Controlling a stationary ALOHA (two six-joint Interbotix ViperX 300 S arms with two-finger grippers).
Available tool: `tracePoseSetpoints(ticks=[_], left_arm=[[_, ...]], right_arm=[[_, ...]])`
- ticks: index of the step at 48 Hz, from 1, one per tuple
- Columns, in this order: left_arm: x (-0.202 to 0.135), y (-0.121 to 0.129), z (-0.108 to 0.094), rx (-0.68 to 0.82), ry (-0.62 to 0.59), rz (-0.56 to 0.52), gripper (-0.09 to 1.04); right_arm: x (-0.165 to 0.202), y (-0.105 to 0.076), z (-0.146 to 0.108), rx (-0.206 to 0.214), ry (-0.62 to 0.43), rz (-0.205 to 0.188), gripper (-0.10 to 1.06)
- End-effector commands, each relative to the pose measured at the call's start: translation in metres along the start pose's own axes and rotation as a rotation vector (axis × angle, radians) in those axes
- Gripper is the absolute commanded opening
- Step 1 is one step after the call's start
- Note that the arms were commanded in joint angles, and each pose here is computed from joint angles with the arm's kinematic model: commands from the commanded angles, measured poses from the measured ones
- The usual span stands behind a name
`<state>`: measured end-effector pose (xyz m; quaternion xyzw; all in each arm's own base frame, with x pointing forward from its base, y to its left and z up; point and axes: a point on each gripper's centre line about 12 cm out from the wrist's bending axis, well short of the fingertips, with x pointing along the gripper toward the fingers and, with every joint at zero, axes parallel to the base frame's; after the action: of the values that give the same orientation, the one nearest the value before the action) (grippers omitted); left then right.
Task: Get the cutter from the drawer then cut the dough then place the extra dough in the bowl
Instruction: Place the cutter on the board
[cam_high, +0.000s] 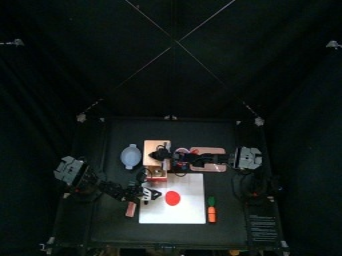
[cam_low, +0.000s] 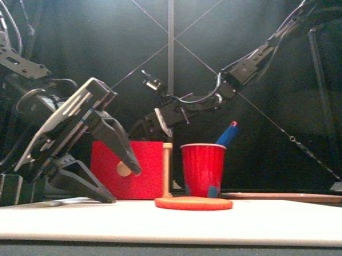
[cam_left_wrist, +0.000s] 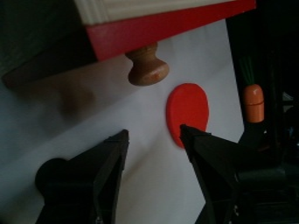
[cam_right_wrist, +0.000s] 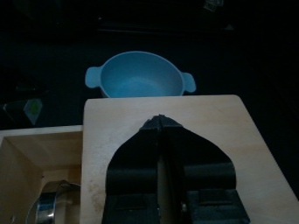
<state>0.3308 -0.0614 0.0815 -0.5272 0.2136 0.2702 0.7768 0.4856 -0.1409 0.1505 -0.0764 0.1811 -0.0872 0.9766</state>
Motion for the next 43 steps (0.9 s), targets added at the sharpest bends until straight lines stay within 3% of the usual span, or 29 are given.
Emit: tracePoseSetpoints(ticks=[1, 19, 29, 35, 43], left_arm=[[-0.004, -0.01, 0.002, -0.004, 0.0, -0.034, 0.87], [-0.037, -0.04, 0.006, 0.079, 0.035, -0.195, 0.87], [-0.07, -0.055, 0.016, 0.334, 0.014, -0.393, 0.86], [-0.09, -0.064, 0.025, 0.49, -0.071, -0.53, 0.86], [-0.106, -0.062, 0.041, 0.663, -0.201, -0.621, 0.86]], right_arm=[[0.001, -0.002, -0.007, 0.003, 0.033, -0.004, -0.04], [0.001, 0.0, -0.005, 0.0, 0.029, 0.0, -0.04], [0.0, 0.007, 0.008, 0.005, 0.017, 0.011, -0.04], [-0.005, 0.018, 0.024, 0.001, 0.019, 0.027, -0.04], [-0.016, 0.031, 0.042, 0.002, 0.031, 0.045, -0.04]])
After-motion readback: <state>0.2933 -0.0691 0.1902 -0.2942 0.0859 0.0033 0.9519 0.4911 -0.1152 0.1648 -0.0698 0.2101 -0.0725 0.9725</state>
